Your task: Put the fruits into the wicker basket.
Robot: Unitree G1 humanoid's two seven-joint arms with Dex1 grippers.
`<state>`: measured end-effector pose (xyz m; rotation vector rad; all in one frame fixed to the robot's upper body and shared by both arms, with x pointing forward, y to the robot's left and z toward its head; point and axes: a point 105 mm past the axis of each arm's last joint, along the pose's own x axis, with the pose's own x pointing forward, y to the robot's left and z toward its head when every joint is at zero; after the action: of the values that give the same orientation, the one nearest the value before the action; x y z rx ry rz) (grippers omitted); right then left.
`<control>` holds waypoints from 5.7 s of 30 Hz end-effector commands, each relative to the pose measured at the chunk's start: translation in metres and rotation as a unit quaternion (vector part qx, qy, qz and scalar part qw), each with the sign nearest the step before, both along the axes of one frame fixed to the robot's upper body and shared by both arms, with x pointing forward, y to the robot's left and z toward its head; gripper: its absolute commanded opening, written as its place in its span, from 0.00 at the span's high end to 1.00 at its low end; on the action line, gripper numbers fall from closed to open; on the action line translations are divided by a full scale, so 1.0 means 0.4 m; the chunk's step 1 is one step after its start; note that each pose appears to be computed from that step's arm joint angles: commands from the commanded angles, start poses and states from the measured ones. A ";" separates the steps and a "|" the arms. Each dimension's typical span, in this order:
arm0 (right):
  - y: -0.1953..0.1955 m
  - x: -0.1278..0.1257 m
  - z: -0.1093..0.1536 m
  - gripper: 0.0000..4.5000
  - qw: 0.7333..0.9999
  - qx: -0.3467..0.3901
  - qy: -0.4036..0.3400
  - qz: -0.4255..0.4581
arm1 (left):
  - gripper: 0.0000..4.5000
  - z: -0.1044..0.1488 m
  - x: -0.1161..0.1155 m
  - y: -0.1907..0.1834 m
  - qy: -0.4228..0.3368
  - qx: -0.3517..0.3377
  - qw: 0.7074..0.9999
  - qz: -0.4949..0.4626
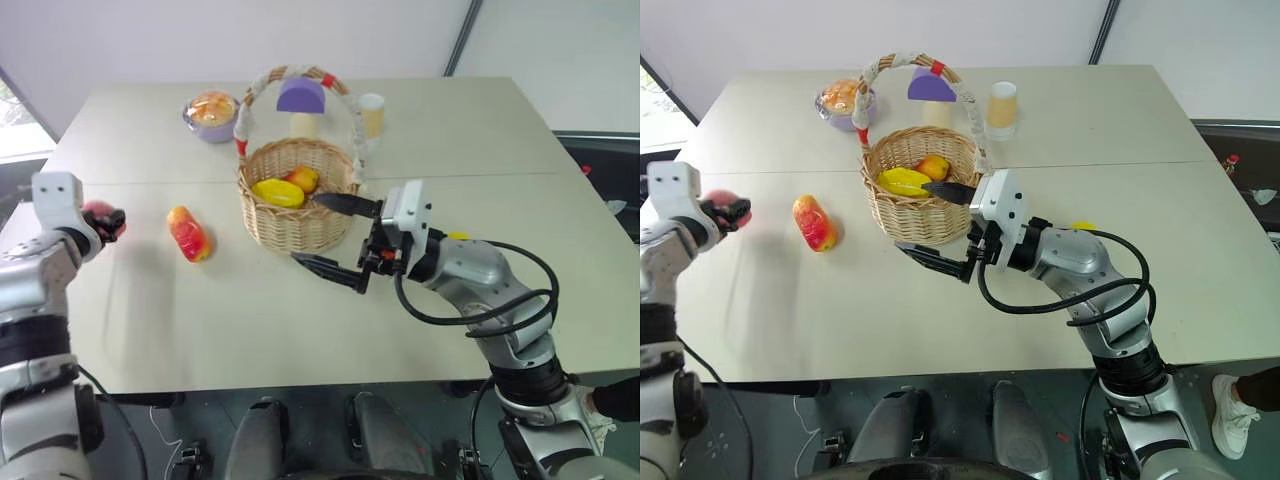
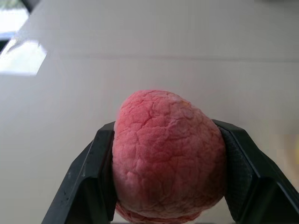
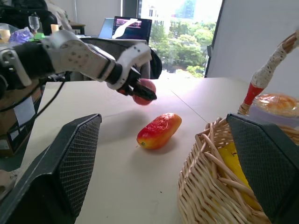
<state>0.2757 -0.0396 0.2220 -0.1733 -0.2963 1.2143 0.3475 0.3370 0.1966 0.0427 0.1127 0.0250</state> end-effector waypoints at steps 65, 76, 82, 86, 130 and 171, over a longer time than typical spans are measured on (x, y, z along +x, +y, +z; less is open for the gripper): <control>0.008 -0.011 0.016 0.00 1.000 0.014 -0.018 0.010 | 0.02 -0.098 0.068 -0.266 0.201 -0.150 0.964 0.090; 0.019 -0.011 0.024 0.00 1.000 0.015 -0.019 0.018 | 0.02 -0.133 0.071 -0.285 0.213 -0.197 0.952 0.096; 0.020 -0.012 0.029 0.00 0.999 0.016 -0.022 0.018 | 0.62 -0.110 0.068 -0.251 0.196 -0.167 0.960 0.107; 0.017 -0.013 0.035 0.00 0.999 0.015 -0.025 0.014 | 0.62 -0.039 0.044 -0.196 0.116 -0.108 0.985 0.068; -0.522 0.096 -0.133 0.00 0.796 0.018 0.268 -0.543 | 0.00 0.041 -0.166 -0.728 -0.061 0.072 0.764 -0.638; 0.057 0.196 0.100 0.64 0.980 -0.059 -0.038 -0.184 | 0.00 0.052 -0.125 -0.405 -0.085 0.032 0.904 -0.419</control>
<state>0.3390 -0.0121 0.2587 -0.3571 -0.2437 0.9546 0.3029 0.1754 0.2021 0.1360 -0.0239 -0.8324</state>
